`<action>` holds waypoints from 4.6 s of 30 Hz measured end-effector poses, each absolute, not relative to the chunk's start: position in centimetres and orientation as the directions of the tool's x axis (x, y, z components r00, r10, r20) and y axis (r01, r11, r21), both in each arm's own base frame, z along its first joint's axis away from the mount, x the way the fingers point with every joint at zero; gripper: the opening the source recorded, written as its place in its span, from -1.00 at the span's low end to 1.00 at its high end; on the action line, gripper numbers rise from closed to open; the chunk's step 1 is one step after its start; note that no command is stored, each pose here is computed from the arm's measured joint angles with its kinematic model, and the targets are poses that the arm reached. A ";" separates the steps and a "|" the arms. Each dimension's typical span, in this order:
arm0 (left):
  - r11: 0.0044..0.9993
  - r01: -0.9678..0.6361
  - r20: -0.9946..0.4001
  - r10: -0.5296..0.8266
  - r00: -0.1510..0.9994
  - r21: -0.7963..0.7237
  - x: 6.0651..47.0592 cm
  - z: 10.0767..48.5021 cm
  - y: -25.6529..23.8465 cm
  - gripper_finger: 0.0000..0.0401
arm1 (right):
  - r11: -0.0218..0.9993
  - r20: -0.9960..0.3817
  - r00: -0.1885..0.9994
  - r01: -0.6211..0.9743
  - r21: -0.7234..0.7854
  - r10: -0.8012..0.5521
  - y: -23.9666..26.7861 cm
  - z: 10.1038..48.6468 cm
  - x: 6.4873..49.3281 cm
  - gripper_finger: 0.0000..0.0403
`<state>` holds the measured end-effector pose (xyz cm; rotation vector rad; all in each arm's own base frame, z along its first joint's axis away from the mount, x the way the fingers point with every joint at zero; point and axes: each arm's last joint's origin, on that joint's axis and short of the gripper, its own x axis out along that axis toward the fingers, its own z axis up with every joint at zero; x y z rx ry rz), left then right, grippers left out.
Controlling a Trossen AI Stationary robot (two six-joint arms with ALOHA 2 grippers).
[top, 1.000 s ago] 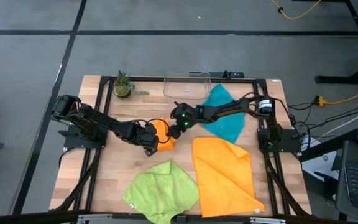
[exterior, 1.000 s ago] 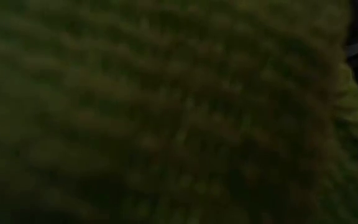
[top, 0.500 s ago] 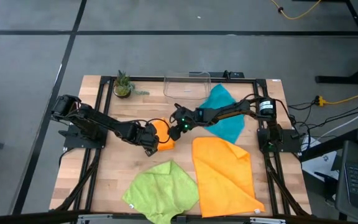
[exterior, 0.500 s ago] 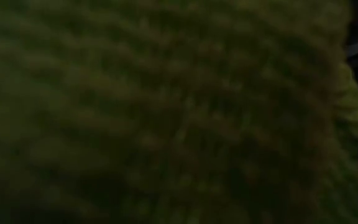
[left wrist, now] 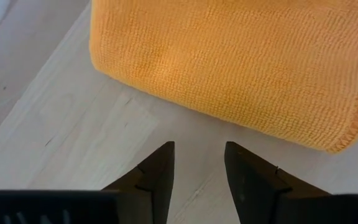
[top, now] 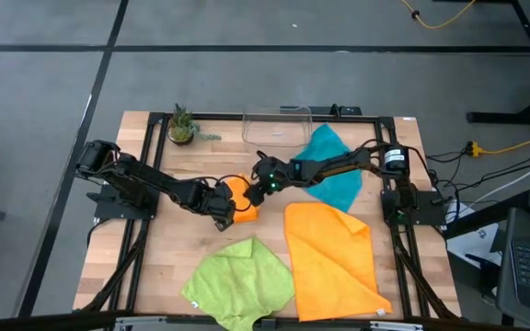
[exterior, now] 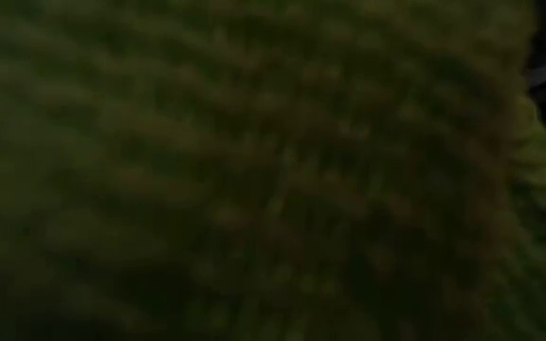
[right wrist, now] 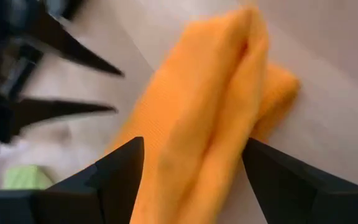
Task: Fold microfiber towels
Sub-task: Put the folded orange microfiber cloth into the transparent bin
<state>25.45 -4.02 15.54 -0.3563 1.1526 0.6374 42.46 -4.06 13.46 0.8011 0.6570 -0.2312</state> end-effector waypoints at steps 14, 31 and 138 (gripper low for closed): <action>0.769 -0.637 -0.917 0.293 0.269 0.059 25.6 15.6 -4.0 -0.33 | 0.627 -0.713 0.696 0.520 0.581 0.083 -3.2 11.3 42.1 0.36; 0.779 -0.615 -0.915 0.328 0.235 0.122 26.5 13.3 -4.1 -0.33 | 0.610 -0.694 0.710 0.501 0.614 0.116 -2.2 9.8 42.7 0.36; 0.599 -0.800 -0.854 0.438 0.279 0.046 21.4 18.8 -6.7 -0.33 | 0.940 -0.790 0.552 -0.330 0.087 0.267 -27.5 18.9 34.9 -0.82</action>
